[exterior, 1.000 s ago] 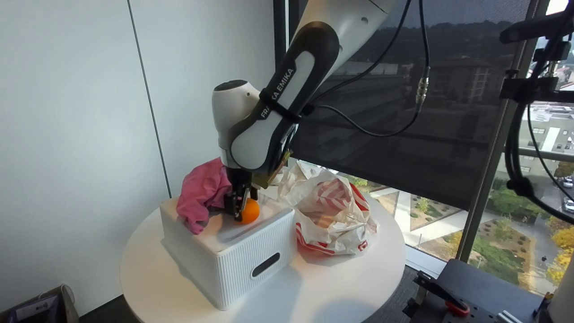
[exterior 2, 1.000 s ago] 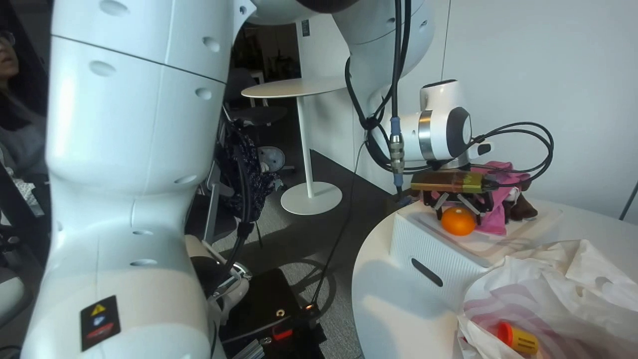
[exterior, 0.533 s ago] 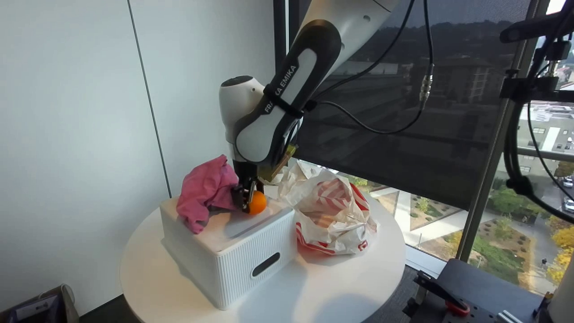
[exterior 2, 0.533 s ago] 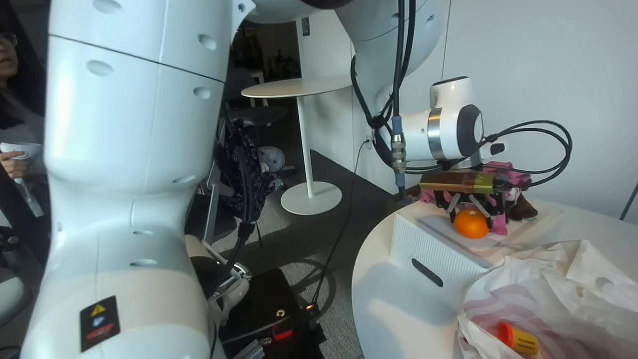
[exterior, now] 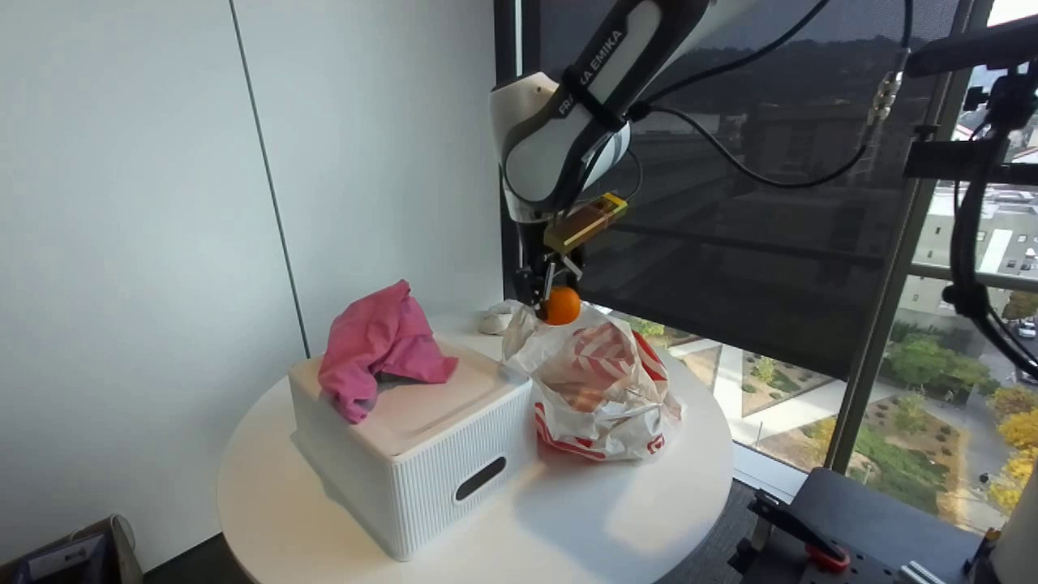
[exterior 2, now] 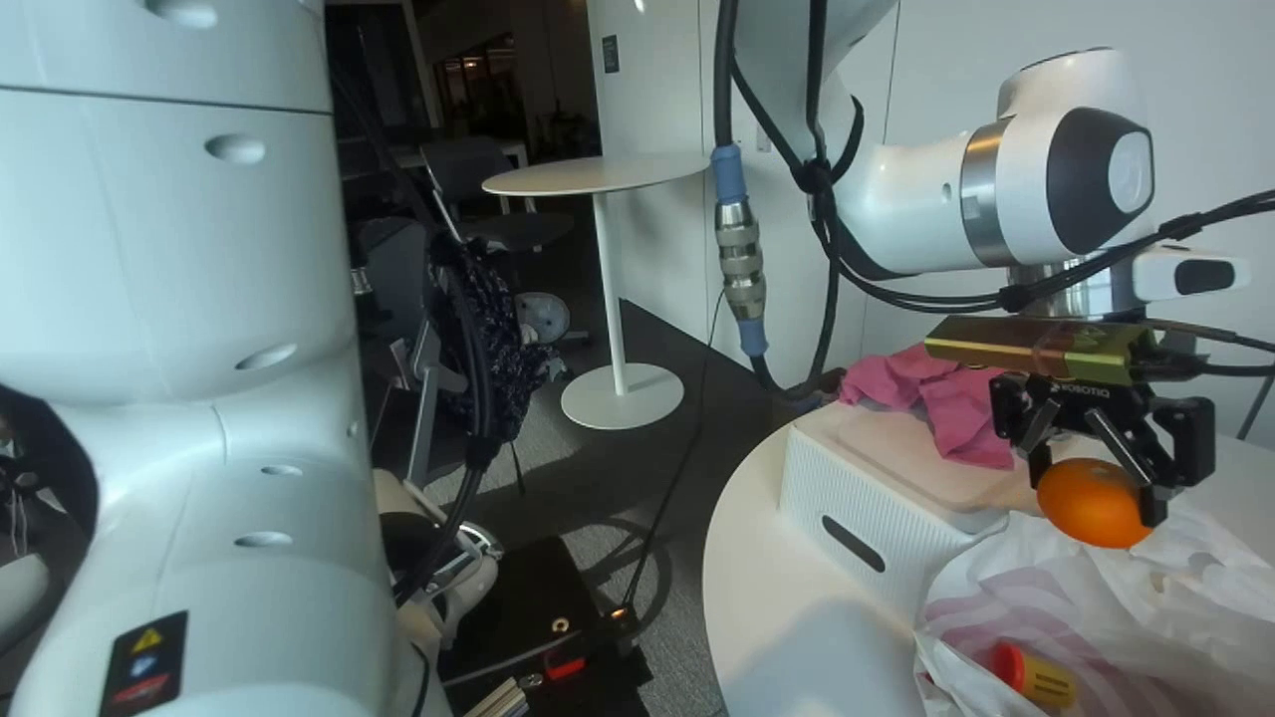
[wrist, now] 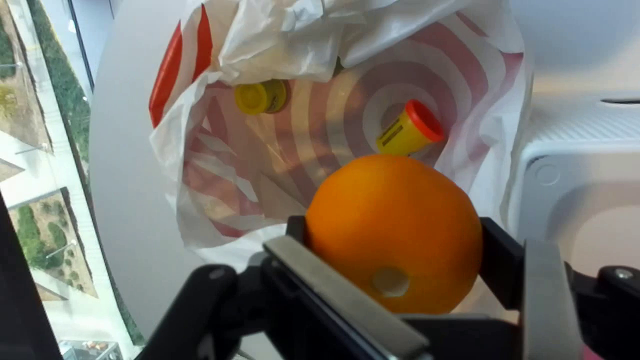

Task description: Remove the items from the white basket and put them in the plastic bag

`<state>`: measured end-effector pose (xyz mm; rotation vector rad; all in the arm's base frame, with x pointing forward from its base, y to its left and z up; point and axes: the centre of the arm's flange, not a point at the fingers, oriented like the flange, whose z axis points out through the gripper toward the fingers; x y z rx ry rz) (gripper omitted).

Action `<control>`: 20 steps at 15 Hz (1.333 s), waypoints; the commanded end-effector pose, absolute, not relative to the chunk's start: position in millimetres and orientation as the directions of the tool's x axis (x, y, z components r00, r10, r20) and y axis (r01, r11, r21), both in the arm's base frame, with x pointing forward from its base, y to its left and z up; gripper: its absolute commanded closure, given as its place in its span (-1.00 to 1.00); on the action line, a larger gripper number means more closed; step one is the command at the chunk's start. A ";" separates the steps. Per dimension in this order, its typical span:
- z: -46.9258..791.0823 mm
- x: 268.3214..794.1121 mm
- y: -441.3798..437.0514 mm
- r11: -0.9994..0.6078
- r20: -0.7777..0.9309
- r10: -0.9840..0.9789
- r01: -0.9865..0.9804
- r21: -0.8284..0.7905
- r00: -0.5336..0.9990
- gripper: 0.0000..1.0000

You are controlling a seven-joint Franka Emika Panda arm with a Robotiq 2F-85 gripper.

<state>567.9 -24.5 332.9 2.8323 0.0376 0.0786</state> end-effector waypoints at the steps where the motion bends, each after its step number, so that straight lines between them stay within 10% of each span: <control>1: 303.1 542.2 -51.5 -0.947 0.048 -0.074 -0.085 0.309 0.996 -0.15; 8: 200.5 541.5 -50.2 -0.908 0.032 -0.084 -0.089 0.409 0.996 -0.15; 9: 188.6 539.7 -50.3 -0.904 0.021 -0.091 -0.091 0.419 0.996 -0.80; 11: 181.8 535.4 -53.8 -0.905 -0.005 -0.118 -0.105 0.413 0.993 -1.00; 20: 345.5 533.9 -28.9 -0.991 -0.002 -0.109 -0.109 0.073 0.994 -1.00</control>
